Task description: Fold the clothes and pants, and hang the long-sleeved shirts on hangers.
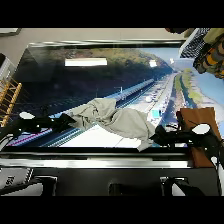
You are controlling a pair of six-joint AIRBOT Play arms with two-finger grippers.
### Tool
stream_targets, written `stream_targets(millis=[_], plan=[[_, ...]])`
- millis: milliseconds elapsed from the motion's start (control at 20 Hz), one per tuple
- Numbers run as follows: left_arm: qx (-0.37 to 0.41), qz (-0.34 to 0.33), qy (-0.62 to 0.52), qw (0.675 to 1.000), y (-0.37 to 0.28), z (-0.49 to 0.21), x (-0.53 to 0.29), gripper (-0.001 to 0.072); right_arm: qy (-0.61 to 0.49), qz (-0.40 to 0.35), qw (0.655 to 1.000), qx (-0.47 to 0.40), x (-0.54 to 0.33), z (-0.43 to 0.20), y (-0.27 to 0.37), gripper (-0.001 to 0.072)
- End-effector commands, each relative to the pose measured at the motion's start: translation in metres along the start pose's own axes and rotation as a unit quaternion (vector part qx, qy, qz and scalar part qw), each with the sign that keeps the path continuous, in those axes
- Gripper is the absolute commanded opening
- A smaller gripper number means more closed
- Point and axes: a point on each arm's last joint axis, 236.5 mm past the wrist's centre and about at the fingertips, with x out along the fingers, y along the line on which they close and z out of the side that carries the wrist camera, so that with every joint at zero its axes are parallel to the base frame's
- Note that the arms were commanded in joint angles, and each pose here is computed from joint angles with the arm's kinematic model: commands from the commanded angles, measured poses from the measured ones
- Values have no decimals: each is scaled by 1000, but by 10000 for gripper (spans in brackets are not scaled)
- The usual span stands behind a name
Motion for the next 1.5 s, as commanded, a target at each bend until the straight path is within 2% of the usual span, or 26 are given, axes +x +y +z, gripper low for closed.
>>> stream_targets(millis=[0,50,100,150,200,400,500,650,800,950,1050,1150,1250,1350,1450], plan=[[-20,-11,-1,1000,-10,1,23,448,2,0,1000,11,0,-1,0,37],[-15,-14,1,1000,-14,2,23,308,2,2,1000,11,0,-1,1,37],[-8,-17,-1,1000,-20,5,22,229,2,7,1000,13,0,-1,3,37],[0,-22,-6,1000,-27,10,20,101,1,12,1000,13,0,-1,6,37],[9,-30,-8,999,-36,15,15,18,-4,19,1000,10,-2,1,10,37],[101,-79,-50,991,-109,51,-47,16,-89,51,990,-102,-46,30,59,35],[176,-76,-115,975,-150,73,-115,16,-187,36,963,-189,-107,57,99,34],[256,-89,-279,921,-224,87,-263,16,-370,-5,877,-307,-242,70,167,34],[326,-102,-423,839,-288,44,-398,16,-521,-29,767,-374,-374,24,221,35],[371,-102,-504,773,-320,-20,-469,16,-616,-34,680,-397,-457,-40,244,35],[373,-105,-532,753,-326,-53,-490,17,-652,-17,646,-397,-487,-77,251,36],[363,-100,-550,746,-325,-71,-500,17,-666,9,636,-389,-499,-100,255,36],[362,-88,-557,742,-321,-73,-503,16,-658,38,641,-392,-495,-110,262,36],[355,-86,-551,750,-318,-63,-500,16,-627,53,671,-391,-477,-100,266,36],[343,-78,-515,781,-307,-38,-478,16,-576,46,728,-370,-447,-68,261,36]])
